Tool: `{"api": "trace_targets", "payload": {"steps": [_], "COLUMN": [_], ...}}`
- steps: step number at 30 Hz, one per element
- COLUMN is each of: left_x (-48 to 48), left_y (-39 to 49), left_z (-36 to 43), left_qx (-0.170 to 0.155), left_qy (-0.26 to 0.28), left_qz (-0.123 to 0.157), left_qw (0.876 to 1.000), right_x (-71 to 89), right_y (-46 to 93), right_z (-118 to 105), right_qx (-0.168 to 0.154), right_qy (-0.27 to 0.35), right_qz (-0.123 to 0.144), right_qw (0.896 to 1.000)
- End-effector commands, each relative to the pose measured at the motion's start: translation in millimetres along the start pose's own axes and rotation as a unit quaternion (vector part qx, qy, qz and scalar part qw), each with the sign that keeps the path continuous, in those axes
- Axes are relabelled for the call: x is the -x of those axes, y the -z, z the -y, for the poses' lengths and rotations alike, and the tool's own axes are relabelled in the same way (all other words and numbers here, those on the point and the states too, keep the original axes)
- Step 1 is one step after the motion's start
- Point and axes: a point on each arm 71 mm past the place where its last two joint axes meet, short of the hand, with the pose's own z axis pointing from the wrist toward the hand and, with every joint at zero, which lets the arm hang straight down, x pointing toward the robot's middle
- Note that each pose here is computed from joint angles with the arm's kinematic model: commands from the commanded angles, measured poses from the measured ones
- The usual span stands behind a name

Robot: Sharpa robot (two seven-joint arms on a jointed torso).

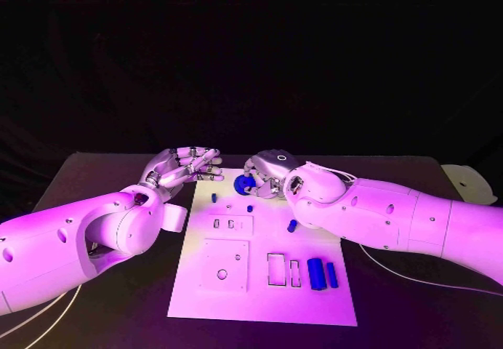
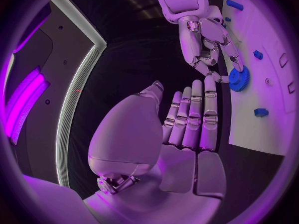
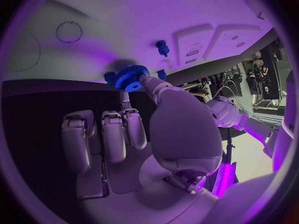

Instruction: Assemble the parts on the task board

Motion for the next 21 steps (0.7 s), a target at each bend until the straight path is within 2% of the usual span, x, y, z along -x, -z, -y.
{"api": "trace_targets", "payload": {"steps": [1,21], "left_x": [-2.1,-0.6], "left_y": [-0.4,-0.4], "left_z": [1.2,0.8], "left_qx": [-0.003,-0.001], "left_qy": [0.005,0.004], "left_qz": [-0.008,-0.007], "left_qw": [1.000,1.000], "right_x": [-4.8,-4.4], "right_y": [0.1,2.1], "right_z": [-1.0,2.4], "right_qx": [0.005,-0.004], "right_qy": [0.010,0.009], "right_qz": [-0.017,-0.014], "right_qw": [1.000,1.000]}}
